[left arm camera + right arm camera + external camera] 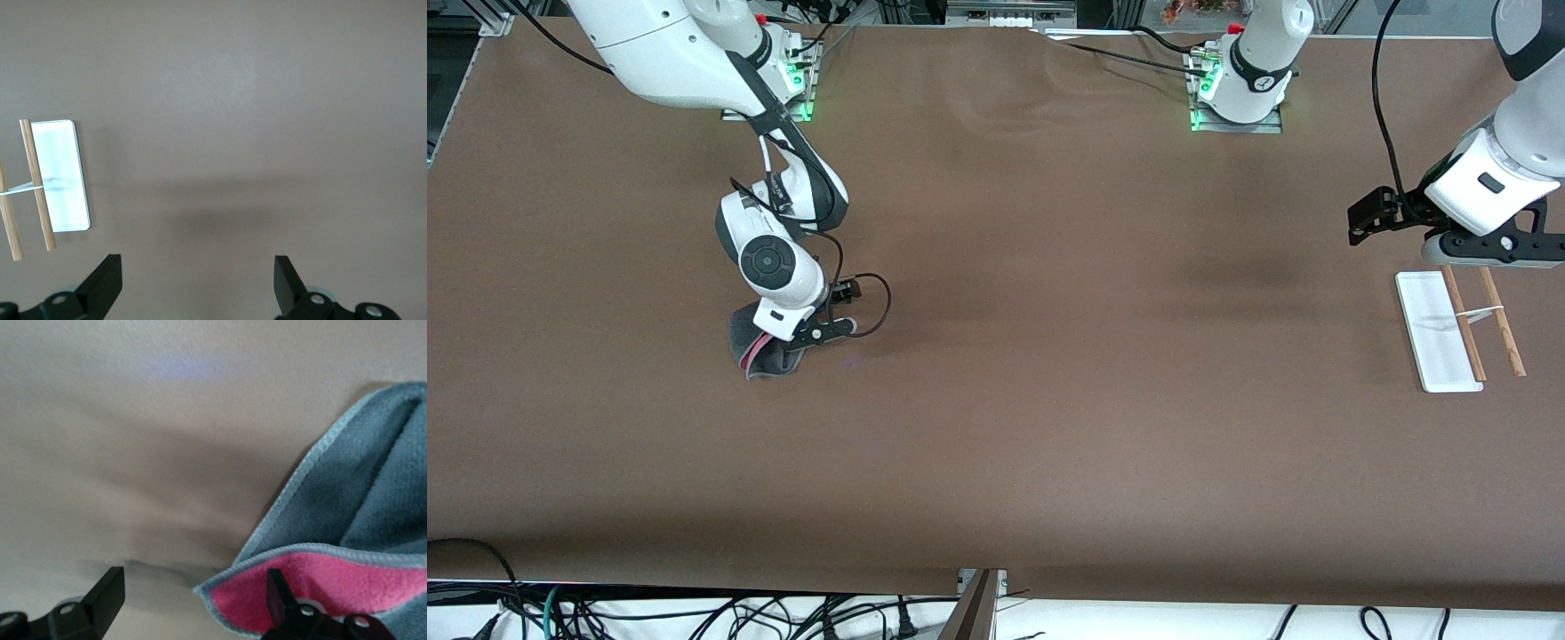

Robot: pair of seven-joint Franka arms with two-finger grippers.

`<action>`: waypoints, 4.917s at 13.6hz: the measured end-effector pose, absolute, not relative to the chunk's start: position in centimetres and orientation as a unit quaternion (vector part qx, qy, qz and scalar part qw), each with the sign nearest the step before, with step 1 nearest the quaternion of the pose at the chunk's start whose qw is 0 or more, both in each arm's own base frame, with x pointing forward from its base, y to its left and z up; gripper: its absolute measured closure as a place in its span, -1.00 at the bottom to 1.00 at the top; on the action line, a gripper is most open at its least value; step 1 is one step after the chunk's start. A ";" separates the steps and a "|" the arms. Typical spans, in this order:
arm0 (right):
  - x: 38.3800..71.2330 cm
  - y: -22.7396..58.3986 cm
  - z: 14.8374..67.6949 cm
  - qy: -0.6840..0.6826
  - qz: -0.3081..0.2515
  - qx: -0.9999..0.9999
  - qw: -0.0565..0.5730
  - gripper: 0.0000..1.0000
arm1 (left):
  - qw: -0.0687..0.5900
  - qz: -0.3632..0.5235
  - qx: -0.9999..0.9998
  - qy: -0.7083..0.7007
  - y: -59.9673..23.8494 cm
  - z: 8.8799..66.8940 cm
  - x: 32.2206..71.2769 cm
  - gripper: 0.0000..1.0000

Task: Pass towel and hang on rack
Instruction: 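Close the right gripper on the towel edge, then lift the towel with the right gripper while the left gripper approaches, then move the left gripper toward the towel hanging from the right gripper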

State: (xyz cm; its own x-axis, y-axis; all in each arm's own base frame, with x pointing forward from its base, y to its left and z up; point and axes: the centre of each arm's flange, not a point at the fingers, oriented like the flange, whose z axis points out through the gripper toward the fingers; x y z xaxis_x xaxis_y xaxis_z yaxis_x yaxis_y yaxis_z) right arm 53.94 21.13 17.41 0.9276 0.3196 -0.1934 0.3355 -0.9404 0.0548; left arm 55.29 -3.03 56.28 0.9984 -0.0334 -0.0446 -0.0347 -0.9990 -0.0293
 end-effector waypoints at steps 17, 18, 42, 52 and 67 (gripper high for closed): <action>59.9 29.0 38.1 0.196 -0.044 0.979 0.021 0.97 | 0.015 0.022 -0.999 0.018 -3.1 56.3 55.3 -1.00; 59.7 30.7 40.5 0.196 -0.033 0.980 0.003 0.97 | 0.015 0.022 -0.999 0.018 -3.2 56.3 55.3 -1.00; 49.1 51.5 58.7 0.490 0.170 0.849 -0.102 0.97 | -0.337 0.059 -0.908 0.241 -6.8 46.7 58.1 -1.00; 50.4 53.2 57.8 0.597 0.241 0.758 -0.109 0.97 | -0.494 -0.156 -0.718 0.465 -18.0 37.5 61.2 -1.00; 50.4 53.2 57.9 0.597 0.242 0.757 -0.109 0.97 | -0.499 -0.308 -0.638 0.499 -23.8 31.1 65.6 -0.92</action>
